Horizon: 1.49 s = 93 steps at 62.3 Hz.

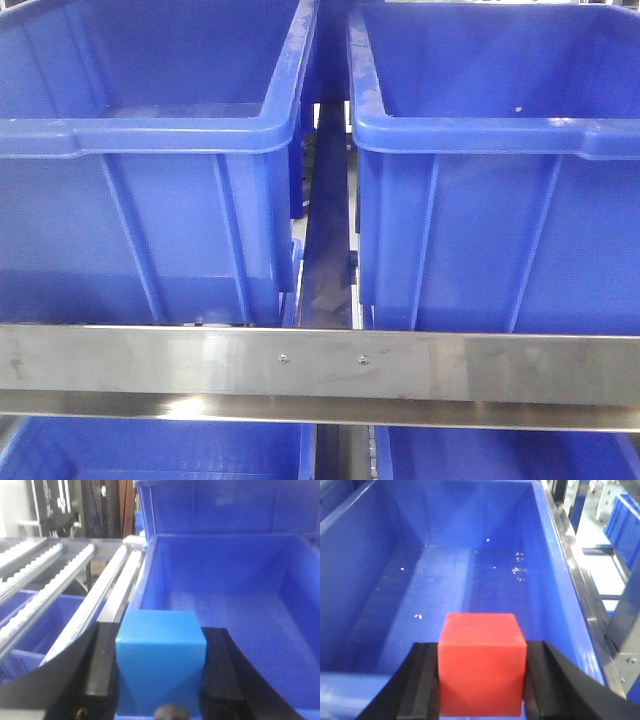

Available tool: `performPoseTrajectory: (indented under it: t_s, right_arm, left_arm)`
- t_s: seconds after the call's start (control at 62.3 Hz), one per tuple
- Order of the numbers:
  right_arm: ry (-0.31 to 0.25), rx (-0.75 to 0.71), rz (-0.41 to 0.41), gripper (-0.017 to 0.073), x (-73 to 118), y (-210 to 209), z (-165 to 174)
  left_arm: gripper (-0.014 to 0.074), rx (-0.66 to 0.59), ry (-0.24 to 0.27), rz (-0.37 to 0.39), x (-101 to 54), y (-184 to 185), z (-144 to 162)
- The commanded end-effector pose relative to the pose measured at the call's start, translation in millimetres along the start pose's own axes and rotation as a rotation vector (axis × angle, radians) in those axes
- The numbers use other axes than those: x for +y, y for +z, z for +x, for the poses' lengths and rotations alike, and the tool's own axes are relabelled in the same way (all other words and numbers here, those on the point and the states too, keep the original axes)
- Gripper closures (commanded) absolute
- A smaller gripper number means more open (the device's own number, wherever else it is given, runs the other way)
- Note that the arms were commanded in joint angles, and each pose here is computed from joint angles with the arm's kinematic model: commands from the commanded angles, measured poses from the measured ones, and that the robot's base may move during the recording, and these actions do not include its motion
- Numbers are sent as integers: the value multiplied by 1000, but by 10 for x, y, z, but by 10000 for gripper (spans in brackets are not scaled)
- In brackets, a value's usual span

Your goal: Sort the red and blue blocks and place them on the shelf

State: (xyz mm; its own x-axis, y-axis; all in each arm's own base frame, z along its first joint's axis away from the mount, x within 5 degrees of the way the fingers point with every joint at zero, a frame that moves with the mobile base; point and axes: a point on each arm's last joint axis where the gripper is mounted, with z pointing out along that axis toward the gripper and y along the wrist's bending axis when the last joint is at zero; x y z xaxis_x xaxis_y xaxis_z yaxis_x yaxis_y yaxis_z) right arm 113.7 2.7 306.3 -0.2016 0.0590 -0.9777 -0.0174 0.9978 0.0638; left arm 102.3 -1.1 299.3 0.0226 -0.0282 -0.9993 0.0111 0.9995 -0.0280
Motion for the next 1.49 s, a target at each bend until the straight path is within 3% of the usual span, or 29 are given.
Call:
performPoseTrajectory:
  t_s: [0.0,0.257,0.465,0.642,0.738,0.85,0.915,1.139,1.476]
  right_arm:
    - [-7,-101,14,281,-7,88,-273]
    - [-5,-37,20,281,-11,522,-520]
    - [-4,-20,25,281,-19,820,-654]
    - [-13,18,-8,281,56,996,-605]
    - [-56,20,-51,281,165,1098,-562]
    - [-173,-7,-102,275,294,1185,-536]
    - [-185,1,-117,239,334,1220,-509]
    - [-183,-7,-118,53,338,1238,-507]
    - [-181,-28,-118,25,340,1243,-525]
  left_arm:
    - [470,-96,14,4,-10,136,-276]
    - [470,-15,12,64,-119,628,-477]
    - [470,45,13,192,-420,1070,-467]
    - [469,41,12,242,-602,1365,-425]
    - [466,74,17,254,-670,1508,-363]
    - [460,92,19,256,-704,1618,-330]
    - [405,96,20,256,-714,1656,-334]
    - [29,92,19,256,-718,1666,-361]
    - [8,92,19,256,-718,1666,-361]
